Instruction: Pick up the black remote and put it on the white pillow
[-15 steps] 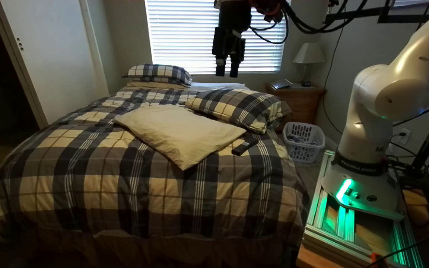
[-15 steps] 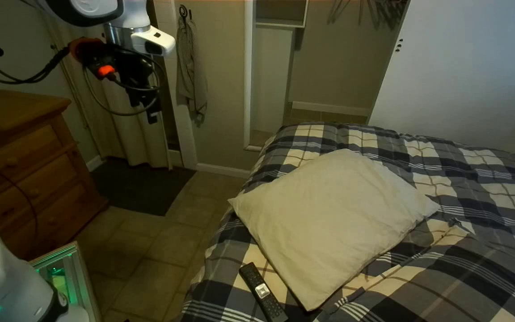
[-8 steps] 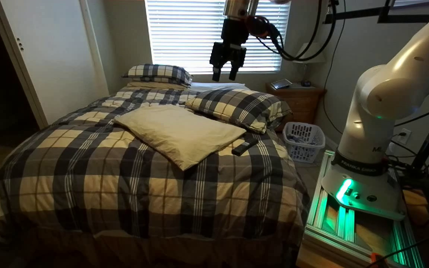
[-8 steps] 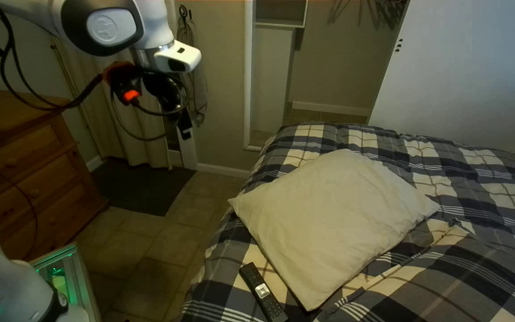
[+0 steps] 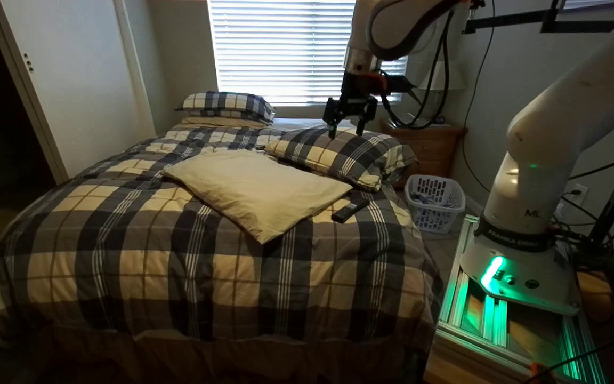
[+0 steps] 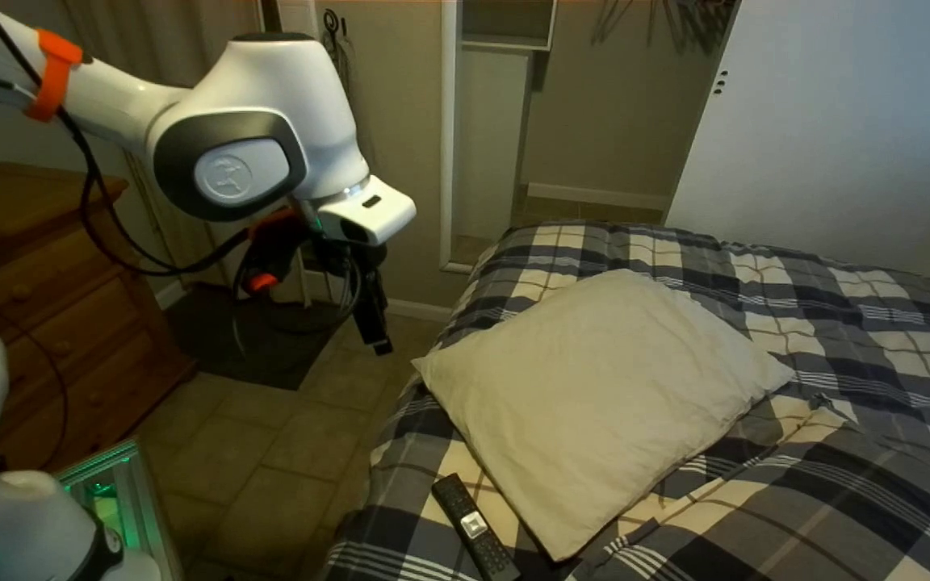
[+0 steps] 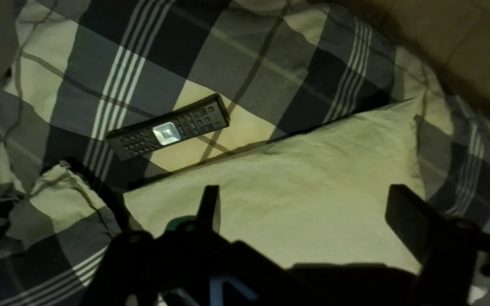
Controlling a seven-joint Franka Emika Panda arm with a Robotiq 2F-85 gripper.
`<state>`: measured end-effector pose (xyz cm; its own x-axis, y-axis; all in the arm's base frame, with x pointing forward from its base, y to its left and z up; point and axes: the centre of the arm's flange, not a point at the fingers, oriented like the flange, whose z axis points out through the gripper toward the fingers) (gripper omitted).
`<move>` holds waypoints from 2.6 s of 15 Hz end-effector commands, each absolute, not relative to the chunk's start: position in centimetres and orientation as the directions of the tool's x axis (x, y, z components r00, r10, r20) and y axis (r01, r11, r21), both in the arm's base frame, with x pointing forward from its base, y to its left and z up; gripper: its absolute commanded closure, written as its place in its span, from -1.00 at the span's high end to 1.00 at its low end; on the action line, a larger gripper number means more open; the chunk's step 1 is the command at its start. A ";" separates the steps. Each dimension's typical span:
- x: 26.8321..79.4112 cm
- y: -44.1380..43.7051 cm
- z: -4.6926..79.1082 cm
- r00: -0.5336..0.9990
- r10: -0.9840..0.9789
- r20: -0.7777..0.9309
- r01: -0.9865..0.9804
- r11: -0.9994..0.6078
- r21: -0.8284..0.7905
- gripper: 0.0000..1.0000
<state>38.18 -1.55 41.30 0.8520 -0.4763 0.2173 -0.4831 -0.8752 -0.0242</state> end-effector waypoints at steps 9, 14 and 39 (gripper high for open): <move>38.8 -5.0 36.9 0.775 -0.601 0.196 -0.611 -0.792 -0.013 1.00; 41.3 -8.6 33.3 0.652 -0.708 0.270 -0.721 -0.690 -0.068 1.00; 44.6 -18.7 12.4 0.427 -0.899 0.096 -0.900 -0.433 -0.059 1.00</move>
